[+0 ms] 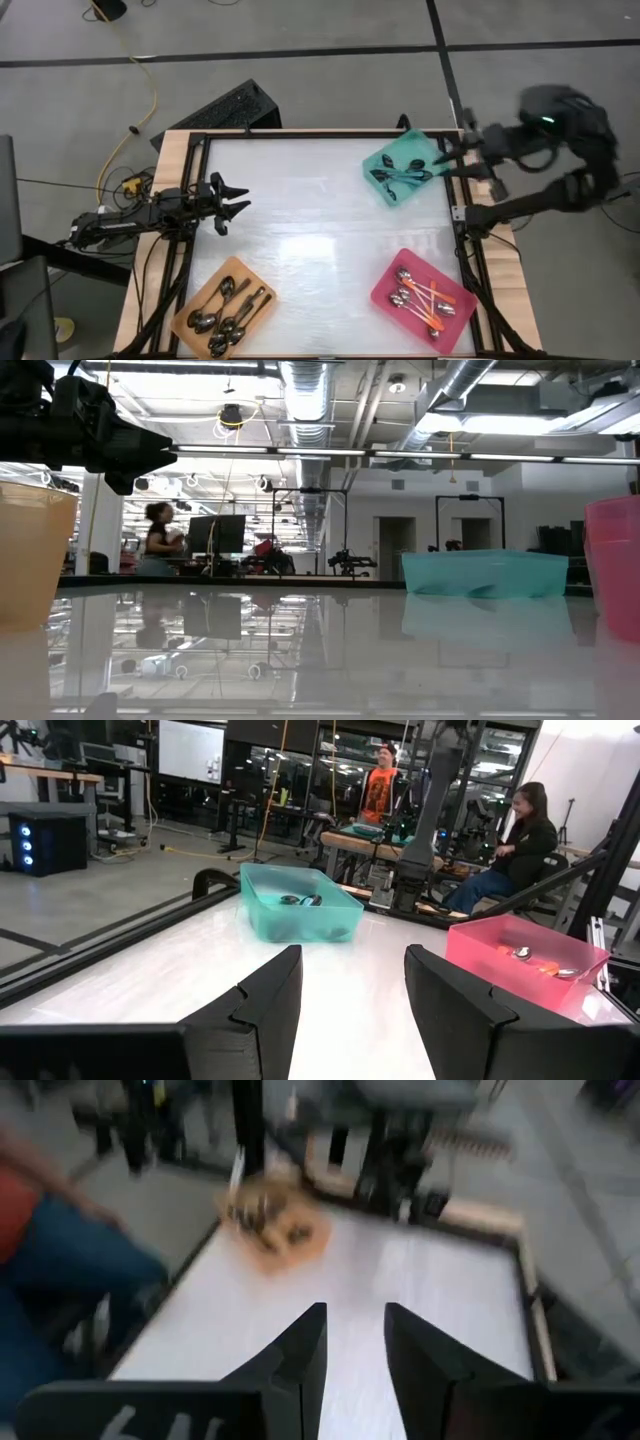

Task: Sort silverware by color (type)
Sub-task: Return to Home Position

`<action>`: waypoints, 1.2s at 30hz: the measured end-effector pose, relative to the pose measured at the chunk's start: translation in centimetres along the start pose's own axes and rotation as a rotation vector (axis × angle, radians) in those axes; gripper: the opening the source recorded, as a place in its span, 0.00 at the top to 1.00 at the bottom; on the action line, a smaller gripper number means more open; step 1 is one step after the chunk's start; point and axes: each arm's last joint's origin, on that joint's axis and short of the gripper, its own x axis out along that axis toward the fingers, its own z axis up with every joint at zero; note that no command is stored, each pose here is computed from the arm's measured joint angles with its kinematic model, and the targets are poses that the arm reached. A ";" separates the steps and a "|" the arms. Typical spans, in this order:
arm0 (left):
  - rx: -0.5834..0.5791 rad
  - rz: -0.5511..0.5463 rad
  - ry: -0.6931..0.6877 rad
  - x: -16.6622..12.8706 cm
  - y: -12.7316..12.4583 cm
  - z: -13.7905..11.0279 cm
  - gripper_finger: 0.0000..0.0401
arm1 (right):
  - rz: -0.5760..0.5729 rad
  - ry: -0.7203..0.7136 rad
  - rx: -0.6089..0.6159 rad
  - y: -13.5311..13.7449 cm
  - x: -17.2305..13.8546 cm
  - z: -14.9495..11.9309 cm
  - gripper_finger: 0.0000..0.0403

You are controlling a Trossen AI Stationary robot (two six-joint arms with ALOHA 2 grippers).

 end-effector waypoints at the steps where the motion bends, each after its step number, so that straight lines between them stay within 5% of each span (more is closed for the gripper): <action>1: 0.000 0.000 0.000 0.0 0.0 0.0 0.59 | -0.012 -0.048 0.006 0.5 -0.7 -0.7 0.70; 8: 0.000 0.000 0.000 0.0 0.0 0.0 0.59 | -0.200 -0.309 0.130 2.6 -0.7 -9.3 0.70; 21: 0.000 0.000 0.000 0.0 0.0 0.0 0.59 | -0.267 -0.554 0.239 5.1 4.3 -24.5 0.70; 36: 0.000 0.001 -0.001 0.0 0.0 0.0 0.59 | -0.164 -0.669 0.190 5.3 11.1 -30.3 0.70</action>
